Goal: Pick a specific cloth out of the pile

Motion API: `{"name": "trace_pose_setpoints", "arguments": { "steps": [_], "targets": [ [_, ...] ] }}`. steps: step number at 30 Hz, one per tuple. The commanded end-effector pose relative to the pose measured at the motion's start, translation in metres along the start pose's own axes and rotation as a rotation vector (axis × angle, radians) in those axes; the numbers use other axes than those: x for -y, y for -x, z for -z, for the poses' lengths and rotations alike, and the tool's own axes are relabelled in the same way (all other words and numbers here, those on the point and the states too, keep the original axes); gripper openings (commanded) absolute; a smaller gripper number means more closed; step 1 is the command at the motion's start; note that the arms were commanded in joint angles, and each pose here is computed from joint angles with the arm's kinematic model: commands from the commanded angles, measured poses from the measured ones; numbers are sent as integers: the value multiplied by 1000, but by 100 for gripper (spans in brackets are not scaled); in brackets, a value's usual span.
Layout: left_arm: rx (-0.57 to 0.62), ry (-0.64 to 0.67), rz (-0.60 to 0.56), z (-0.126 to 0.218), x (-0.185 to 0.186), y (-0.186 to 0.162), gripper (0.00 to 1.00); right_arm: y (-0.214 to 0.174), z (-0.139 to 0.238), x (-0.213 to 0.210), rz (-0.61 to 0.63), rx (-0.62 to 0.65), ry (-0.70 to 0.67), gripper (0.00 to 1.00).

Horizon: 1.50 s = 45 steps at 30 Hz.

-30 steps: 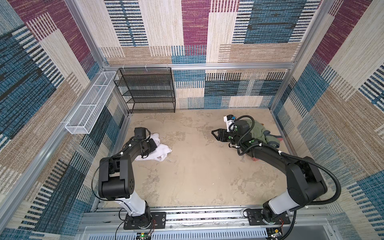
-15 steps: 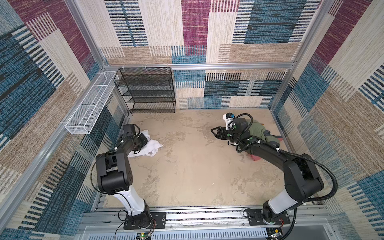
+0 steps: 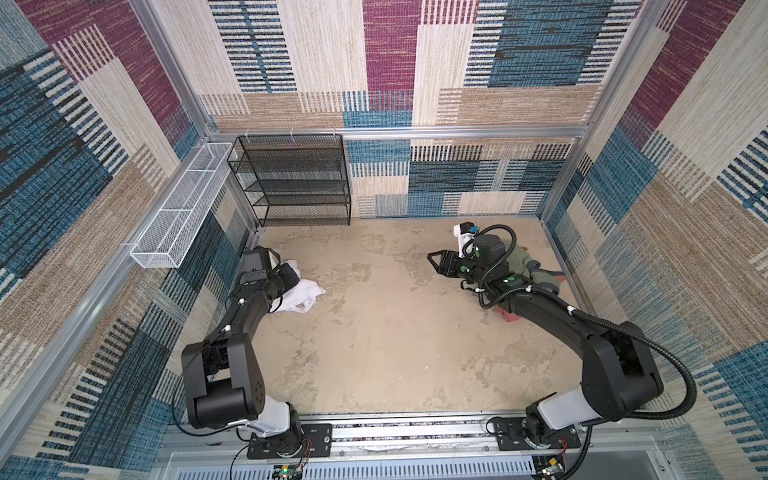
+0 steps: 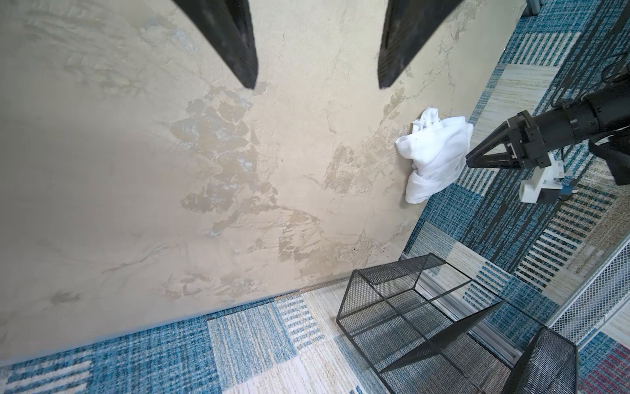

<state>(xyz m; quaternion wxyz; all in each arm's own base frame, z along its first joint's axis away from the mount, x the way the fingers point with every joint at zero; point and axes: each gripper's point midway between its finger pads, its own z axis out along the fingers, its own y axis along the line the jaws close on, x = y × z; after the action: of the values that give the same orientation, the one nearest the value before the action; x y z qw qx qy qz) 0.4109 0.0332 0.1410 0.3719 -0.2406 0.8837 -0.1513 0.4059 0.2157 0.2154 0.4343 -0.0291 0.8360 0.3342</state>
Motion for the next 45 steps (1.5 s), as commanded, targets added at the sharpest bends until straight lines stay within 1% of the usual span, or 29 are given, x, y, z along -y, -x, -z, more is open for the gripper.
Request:
{"name": "trace_pose_setpoints", "arguments": {
  "steps": [1, 2, 3, 4, 5, 6, 8, 9, 13, 16, 19, 22, 24, 26, 31, 34, 36, 39, 40, 42, 45],
  "targets": [
    [38, -14, -98, 12, 18, -3, 29, 13, 12, 6, 66, 62, -69, 69],
    [48, -16, -127, 15, 25, -5, 30, 15, 17, 9, 85, 77, -91, 86],
    [61, -14, -169, 19, 33, -9, 35, 18, 23, 11, 109, 98, -113, 100],
    [76, -9, -218, 22, 40, -12, 42, 22, 29, 14, 139, 119, -139, 100],
    [95, 1, -255, 25, 45, -14, 50, 25, 35, 18, 159, 135, -163, 100],
    [110, 8, -285, 28, 50, -16, 72, 30, 43, 23, 179, 157, -196, 100],
    [124, 5, -298, 32, 54, -18, 81, 38, 59, 36, 207, 209, -255, 100],
    [131, 2, -295, 33, 54, -18, 82, 45, 70, 41, 220, 243, -282, 100],
    [146, 27, -342, 36, 50, -19, 82, 59, 114, 78, 260, 395, -431, 100],
    [165, 75, -398, 37, 41, -18, 82, 56, 139, 108, 277, 492, -527, 100],
    [194, 141, -452, 31, 26, -21, 83, 45, 155, 143, 268, 566, -619, 100],
    [210, 155, -496, 24, 18, -26, 83, 31, 164, 174, 267, 599, -728, 100],
    [220, 126, -523, 20, 19, -32, 82, 20, 163, 190, 265, 582, -772, 100],
    [248, 101, -551, 17, 20, -36, 82, 10, 159, 198, 260, 554, -786, 100],
    [342, 96, -606, 17, 14, -40, 82, -9, 153, 203, 269, 570, -755, 100],
    [353, 101, -630, 12, 9, -43, 83, -14, 153, 207, 274, 584, -761, 100],
    [361, 101, -637, 8, 8, -45, 83, -14, 153, 207, 277, 589, -764, 100],
    [382, 87, -646, -1, 7, -48, 83, -11, 160, 203, 298, 635, -757, 100],
    [416, 73, -643, -1, 11, -43, 83, -9, 161, 200, 306, 653, -751, 100],
    [425, 41, -653, -3, 17, -42, 83, -9, 163, 199, 314, 669, -747, 100],
    [420, 61, -642, -10, 12, -41, 83, -10, 162, 201, 324, 689, -741, 100]
  ]
}}
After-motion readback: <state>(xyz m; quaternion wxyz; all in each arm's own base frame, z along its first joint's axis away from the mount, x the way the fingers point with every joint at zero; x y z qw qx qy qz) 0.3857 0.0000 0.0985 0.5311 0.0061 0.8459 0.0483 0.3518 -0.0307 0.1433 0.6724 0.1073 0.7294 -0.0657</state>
